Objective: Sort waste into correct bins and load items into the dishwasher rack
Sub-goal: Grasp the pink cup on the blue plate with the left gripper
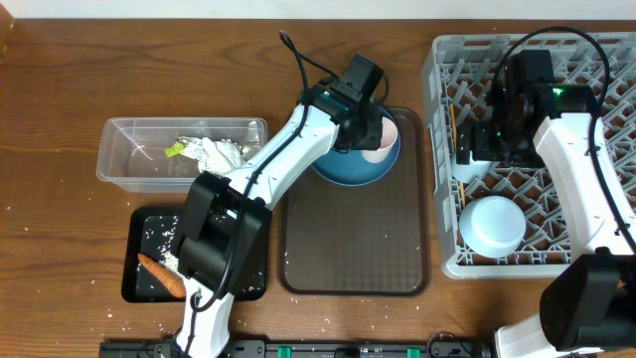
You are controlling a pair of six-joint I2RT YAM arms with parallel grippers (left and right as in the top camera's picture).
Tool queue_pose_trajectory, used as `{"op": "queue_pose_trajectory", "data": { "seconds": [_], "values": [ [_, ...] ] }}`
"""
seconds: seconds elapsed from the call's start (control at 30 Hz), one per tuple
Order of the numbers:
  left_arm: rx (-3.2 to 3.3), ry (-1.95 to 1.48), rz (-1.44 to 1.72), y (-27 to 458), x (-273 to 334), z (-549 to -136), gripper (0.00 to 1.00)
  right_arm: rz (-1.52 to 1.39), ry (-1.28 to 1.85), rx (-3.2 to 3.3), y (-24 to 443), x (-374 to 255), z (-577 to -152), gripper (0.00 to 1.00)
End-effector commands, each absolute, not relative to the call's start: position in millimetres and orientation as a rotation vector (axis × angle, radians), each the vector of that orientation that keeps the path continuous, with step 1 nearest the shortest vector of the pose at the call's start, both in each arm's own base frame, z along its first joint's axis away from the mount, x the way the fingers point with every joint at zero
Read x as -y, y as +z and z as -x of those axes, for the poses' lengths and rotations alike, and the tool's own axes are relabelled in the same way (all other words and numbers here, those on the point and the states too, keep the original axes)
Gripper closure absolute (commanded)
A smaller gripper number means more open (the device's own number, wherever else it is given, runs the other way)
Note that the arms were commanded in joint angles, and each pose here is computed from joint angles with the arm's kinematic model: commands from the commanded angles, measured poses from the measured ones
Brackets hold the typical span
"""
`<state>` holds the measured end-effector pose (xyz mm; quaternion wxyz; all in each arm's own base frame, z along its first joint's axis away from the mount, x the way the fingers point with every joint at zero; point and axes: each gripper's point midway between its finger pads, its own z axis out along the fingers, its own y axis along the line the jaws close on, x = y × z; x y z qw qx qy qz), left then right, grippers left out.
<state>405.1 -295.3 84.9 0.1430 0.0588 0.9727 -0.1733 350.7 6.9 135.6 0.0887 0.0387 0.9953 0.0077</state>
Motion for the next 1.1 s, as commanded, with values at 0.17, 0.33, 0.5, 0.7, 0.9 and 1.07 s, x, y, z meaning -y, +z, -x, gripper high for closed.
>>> {"op": "queue_pose_trajectory", "data": {
  "seconds": [0.17, 0.33, 0.5, 0.7, 0.9, 1.07],
  "values": [
    [-2.833, -0.418, -0.150, 67.9, 283.8, -402.2, 0.62, -0.129, 0.026, -2.965, 134.4, -5.7, -351.3, 0.01],
    [-2.832, -0.419, -0.150, 67.7, 283.9, -402.4, 0.70, -0.129, 0.026, -2.965, 134.4, -5.7, -351.3, 0.01],
    [-2.834, -0.418, -0.150, 67.5, 283.9, -401.9, 0.73, -0.129, 0.026, -2.965, 134.4, -5.7, -351.3, 0.01],
    [-2.844, -0.412, -0.153, 66.3, 283.3, -399.3, 0.76, -0.129, 0.026, -2.965, 134.4, -5.7, -351.3, 0.01],
    [-2.859, -0.402, -0.157, 59.4, 282.0, -394.5, 0.76, -0.129, 0.027, -2.965, 134.4, -5.8, -351.3, 0.01],
    [-2.855, -0.404, -0.152, 59.9, 280.8, -396.3, 0.80, -0.129, 0.026, -2.965, 134.4, -5.7, -351.3, 0.01]
  ]
}}
